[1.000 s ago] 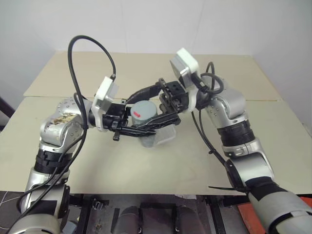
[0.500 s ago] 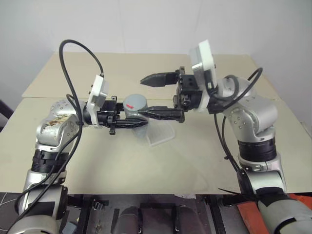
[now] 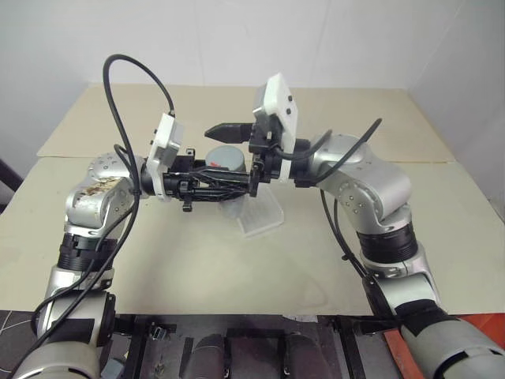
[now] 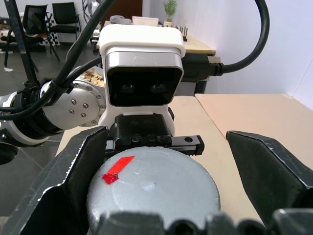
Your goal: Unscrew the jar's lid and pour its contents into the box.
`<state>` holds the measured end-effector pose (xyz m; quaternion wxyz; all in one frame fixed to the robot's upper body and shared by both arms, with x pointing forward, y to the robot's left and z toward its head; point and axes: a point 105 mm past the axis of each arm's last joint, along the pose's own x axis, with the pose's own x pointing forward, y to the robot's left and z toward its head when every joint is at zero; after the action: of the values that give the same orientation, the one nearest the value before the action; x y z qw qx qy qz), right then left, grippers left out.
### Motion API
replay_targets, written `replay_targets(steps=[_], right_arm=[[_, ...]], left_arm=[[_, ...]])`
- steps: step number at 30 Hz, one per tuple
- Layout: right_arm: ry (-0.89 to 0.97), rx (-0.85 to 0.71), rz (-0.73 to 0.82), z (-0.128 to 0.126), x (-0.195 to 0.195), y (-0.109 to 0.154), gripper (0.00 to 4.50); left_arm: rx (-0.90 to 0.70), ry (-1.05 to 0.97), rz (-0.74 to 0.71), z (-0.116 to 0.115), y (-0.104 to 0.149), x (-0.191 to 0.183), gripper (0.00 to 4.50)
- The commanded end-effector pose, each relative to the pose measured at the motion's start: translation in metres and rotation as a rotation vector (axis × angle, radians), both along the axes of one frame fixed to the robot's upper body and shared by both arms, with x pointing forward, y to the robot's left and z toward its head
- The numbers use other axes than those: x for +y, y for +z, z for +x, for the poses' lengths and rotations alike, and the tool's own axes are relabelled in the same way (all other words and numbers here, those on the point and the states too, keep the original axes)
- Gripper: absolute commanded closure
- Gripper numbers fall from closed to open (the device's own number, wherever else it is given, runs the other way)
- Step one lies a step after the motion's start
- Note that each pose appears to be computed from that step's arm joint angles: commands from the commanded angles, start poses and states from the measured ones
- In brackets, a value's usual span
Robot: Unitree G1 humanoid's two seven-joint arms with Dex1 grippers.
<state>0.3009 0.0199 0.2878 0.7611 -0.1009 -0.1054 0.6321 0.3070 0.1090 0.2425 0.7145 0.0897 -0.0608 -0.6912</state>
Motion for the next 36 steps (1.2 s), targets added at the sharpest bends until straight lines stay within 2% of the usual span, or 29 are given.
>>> replay_targets(steps=[1,13,26,32,36], right_arm=[[-0.037,-0.037,0.046,0.005,-0.013,0.017,0.07],[-0.130,-0.043,0.042,0.024,-0.058,0.021,0.07],[-0.205,-0.047,0.003,0.034,-0.087,0.016,0.07],[-0.172,-0.070,-0.001,0.023,-0.089,0.020,0.07],[-0.061,-0.088,0.028,-0.002,-0.072,0.030,0.07]], left_arm=[[-0.051,-0.023,-0.001,-0.007,0.009,0.002,2.57],[-0.047,-0.011,0.005,-0.009,0.009,0.009,2.57],[-0.043,-0.009,0.006,-0.010,0.008,0.011,2.57],[-0.039,0.018,0.000,-0.005,0.008,0.012,2.57],[-0.023,0.042,-0.007,0.005,0.005,0.012,2.57]])
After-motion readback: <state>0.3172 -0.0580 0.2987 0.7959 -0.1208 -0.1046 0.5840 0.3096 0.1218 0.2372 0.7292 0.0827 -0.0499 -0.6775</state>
